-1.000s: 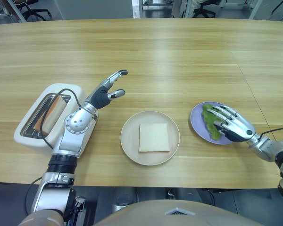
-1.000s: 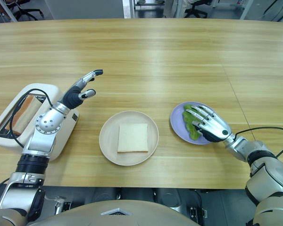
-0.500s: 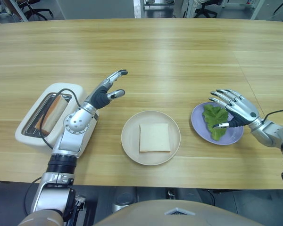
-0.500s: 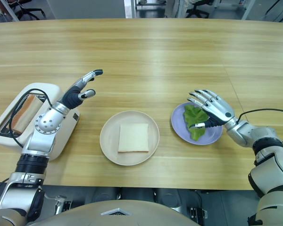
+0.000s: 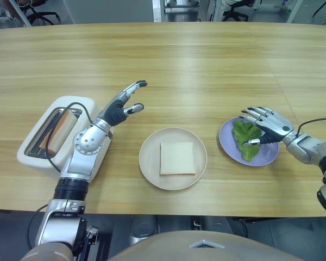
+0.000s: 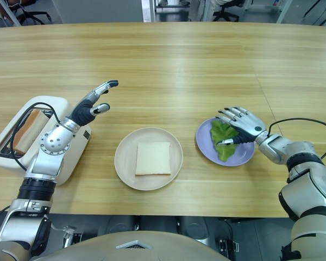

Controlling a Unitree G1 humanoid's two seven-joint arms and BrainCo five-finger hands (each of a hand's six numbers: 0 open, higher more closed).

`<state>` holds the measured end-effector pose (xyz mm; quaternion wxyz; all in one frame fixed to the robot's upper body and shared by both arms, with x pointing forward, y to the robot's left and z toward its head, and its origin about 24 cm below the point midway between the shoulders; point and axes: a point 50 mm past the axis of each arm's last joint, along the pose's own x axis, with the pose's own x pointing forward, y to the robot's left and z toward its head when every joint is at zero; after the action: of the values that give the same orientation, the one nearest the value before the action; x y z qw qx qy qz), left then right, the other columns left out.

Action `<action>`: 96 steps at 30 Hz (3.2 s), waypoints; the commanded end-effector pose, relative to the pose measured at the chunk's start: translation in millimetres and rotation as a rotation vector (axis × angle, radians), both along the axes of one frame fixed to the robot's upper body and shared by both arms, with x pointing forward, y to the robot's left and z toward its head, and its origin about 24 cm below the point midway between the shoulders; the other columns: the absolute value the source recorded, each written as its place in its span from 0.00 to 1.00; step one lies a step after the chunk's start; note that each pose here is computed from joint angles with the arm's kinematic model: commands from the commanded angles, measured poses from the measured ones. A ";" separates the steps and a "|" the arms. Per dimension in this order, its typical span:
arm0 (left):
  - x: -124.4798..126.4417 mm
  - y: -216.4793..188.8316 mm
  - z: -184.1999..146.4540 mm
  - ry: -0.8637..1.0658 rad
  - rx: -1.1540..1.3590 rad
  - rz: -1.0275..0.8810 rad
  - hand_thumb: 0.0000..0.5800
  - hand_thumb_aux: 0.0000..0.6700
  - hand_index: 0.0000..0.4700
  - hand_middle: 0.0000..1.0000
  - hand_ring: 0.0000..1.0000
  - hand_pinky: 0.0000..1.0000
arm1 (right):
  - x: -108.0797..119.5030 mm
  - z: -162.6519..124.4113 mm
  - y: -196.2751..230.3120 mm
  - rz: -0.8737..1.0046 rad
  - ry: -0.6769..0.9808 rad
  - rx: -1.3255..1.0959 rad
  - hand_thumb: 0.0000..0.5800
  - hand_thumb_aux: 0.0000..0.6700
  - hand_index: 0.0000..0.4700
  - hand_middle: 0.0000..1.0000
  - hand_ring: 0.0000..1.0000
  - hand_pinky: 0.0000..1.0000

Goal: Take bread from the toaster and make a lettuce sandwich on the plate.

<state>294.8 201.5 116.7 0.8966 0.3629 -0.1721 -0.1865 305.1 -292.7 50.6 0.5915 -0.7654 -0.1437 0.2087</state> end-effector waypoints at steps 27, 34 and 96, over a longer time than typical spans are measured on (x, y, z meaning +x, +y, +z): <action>-0.9 3.9 -4.2 0.025 0.023 0.009 0.00 0.00 0.00 0.00 0.00 0.00 | -8.1 -25.1 5.4 0.015 0.081 -0.097 1.00 1.00 0.98 0.00 0.00 0.00; -0.8 4.4 -3.3 0.022 0.026 0.008 0.00 0.00 0.00 0.00 0.00 0.00 | -9.9 -26.8 7.1 0.013 0.098 -0.061 1.00 1.00 0.98 0.00 0.00 0.00; 3.0 0.1 -2.5 0.015 0.015 -0.001 0.00 0.00 0.00 0.00 0.00 0.00 | -24.5 11.7 198.3 0.847 0.108 0.351 1.00 1.00 0.98 0.00 0.00 0.00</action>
<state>297.2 203.0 116.8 0.8950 0.3680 -0.1713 -0.1852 283.3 -91.2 72.2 0.5836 -0.5105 -0.4652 0.4270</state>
